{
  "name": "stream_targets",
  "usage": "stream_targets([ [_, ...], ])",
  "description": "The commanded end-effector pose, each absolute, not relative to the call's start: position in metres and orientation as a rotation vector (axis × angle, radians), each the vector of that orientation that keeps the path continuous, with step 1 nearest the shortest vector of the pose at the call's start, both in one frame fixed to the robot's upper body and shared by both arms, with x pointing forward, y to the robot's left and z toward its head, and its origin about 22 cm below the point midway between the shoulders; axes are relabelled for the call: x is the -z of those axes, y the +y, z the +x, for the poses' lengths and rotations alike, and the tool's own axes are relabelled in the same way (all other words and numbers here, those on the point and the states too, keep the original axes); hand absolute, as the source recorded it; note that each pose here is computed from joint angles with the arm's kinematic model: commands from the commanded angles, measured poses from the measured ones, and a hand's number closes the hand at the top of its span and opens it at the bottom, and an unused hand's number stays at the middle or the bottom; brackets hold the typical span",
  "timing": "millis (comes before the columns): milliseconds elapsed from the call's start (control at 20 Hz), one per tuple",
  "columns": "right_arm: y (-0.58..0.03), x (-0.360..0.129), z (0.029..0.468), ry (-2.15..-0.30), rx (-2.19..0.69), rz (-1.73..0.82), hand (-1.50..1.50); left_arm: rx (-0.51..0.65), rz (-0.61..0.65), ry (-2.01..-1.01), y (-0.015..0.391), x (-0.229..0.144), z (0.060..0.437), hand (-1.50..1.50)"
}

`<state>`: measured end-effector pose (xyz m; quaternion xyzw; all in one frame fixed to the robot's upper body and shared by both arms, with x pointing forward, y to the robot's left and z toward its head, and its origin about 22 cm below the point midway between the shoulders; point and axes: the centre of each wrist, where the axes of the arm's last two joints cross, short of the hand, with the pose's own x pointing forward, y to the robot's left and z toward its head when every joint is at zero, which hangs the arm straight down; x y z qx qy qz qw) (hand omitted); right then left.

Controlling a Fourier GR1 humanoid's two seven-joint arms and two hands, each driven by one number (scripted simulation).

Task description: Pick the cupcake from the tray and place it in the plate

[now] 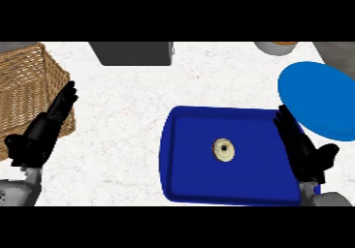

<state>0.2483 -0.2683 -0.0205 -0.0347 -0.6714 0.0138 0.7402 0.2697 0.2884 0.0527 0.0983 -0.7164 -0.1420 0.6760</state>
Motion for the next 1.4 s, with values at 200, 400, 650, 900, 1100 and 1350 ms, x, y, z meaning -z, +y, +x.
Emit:
stream_targets([
  [200,-0.319,-0.070,0.268,-1.796,0.185,-0.569,1.50,0.051,0.168,-1.250,0.292,0.018,0.232,0.00],
  [400,-0.374,-0.034,0.232,-1.533,0.267,-1.100,1.50,-0.035,0.092,-1.198,0.278,0.031,0.224,0.00],
  [650,-0.286,-0.021,0.198,-1.675,0.467,-1.132,-1.50,-0.015,0.031,-1.173,0.253,0.034,0.226,0.00],
  [900,-0.255,-0.036,0.146,-1.650,0.369,-1.130,-1.50,0.002,0.022,-1.170,0.241,0.031,0.236,0.00],
  [1100,-0.261,-0.022,0.128,-1.455,0.094,-1.101,-1.50,-0.004,0.007,-1.192,0.245,0.036,0.235,0.00],
  [1350,-0.263,-0.046,0.120,-1.245,-0.123,-1.023,-1.50,0.022,0.034,-1.190,0.241,0.035,0.233,0.00],
])
